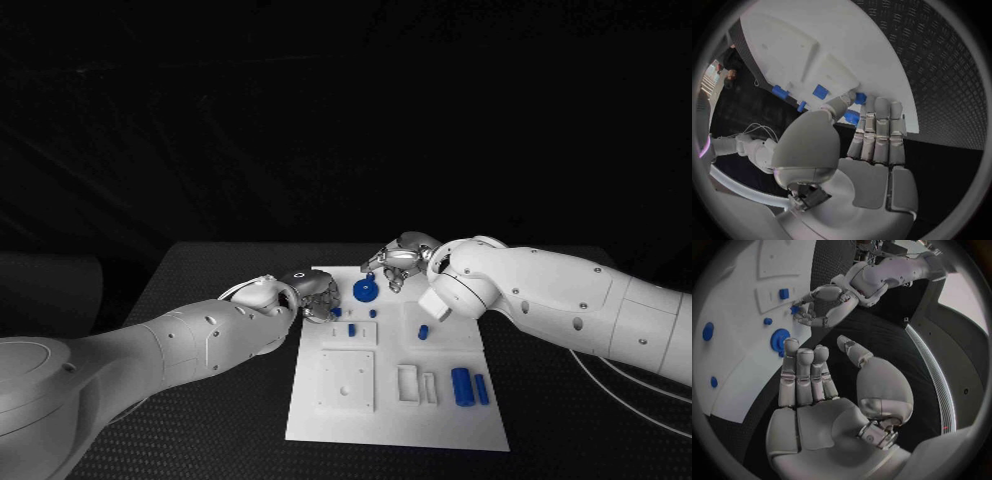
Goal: Assemble the parts on the task board
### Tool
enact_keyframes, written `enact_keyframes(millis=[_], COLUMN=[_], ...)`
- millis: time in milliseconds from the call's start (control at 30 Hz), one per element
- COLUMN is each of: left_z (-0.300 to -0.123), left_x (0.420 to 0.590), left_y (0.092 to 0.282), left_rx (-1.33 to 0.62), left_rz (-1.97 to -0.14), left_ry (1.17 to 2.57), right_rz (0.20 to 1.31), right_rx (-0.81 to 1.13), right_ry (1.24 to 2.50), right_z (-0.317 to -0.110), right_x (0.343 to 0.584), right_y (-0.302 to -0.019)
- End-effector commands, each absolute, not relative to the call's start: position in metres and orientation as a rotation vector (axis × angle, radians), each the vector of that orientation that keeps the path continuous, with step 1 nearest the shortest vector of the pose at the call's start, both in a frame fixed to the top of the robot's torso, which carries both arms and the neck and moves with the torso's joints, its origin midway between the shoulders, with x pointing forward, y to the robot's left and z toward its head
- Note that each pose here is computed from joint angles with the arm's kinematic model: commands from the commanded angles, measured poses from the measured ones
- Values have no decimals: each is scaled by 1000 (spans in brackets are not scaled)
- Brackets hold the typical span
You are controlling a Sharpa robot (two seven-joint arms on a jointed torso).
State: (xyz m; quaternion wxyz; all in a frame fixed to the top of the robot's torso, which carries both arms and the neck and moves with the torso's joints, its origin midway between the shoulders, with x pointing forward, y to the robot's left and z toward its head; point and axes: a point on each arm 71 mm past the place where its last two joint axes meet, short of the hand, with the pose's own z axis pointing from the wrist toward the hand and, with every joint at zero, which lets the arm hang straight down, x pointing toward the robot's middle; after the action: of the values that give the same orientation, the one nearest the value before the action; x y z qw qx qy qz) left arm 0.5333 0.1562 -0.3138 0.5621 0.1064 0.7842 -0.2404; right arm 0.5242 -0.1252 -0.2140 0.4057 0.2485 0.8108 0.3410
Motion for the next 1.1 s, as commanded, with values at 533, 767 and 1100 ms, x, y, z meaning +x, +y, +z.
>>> enact_keyframes(millis=[533, 767, 1100], left_z=[-341, -341, -337], left_x=[520, 519, 520], left_y=[154, 155, 162], left_rx=[373, 377, 365], left_rz=[-490, -497, -510], left_ry=[1942, 1932, 1877], right_rz=[873, 869, 866], right_rx=[609, 612, 615], right_ry=[2048, 2047, 2046], right_z=[-213, -213, -213], right_x=[523, 524, 524], right_y=[-125, -126, -129])
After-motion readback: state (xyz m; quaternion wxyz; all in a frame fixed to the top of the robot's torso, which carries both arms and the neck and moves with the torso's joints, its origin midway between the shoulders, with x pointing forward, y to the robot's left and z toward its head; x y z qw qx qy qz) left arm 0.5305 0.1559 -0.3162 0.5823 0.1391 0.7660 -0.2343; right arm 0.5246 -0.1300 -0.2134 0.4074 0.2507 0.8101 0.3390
